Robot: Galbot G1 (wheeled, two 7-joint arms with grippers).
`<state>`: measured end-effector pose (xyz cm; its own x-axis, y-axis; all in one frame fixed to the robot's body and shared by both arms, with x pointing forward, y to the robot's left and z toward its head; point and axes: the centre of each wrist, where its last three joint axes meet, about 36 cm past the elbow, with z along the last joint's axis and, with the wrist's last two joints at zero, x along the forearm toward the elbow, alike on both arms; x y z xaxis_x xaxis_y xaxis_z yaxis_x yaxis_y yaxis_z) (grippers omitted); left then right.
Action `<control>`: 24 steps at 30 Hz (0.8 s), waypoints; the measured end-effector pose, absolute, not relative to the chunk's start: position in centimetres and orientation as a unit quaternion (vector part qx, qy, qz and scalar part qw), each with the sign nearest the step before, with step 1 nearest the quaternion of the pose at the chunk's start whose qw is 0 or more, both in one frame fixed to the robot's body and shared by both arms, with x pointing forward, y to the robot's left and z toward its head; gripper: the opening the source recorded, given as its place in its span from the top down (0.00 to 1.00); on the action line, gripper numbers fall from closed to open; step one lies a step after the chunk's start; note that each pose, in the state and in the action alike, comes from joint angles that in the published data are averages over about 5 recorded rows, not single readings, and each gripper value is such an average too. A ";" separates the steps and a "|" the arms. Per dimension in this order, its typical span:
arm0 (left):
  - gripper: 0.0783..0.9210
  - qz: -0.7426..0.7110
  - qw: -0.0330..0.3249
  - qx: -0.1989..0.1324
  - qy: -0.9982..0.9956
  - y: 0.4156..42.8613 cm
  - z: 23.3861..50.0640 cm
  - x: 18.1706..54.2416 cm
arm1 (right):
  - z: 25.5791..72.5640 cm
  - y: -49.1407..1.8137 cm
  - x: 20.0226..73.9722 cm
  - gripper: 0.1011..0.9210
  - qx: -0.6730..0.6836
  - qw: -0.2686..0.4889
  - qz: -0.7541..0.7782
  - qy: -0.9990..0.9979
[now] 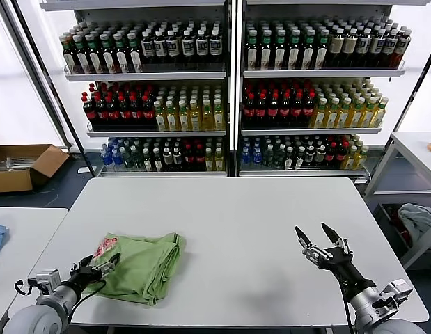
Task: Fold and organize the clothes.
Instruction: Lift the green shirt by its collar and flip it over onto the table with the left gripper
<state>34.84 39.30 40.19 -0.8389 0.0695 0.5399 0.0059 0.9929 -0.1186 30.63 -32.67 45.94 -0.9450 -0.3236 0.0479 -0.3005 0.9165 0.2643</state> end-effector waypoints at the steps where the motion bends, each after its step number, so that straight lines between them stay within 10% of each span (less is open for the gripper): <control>1: 0.26 0.059 0.284 -0.020 -0.957 39.3 40.1 34.9 | 46.0 -32.7 30.7 0.12 0.159 0.045 -0.128 -0.978; 24: 0.96 0.122 0.200 0.041 -0.971 38.1 41.3 32.8 | 46.2 -32.5 31.1 0.12 0.159 0.036 -0.137 -0.977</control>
<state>32.79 38.09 41.28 -0.9164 -0.0312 0.3989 -0.1287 0.9670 -0.2201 31.06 -32.48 46.22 -0.9469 -0.3204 0.0270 -0.3006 0.9121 0.2786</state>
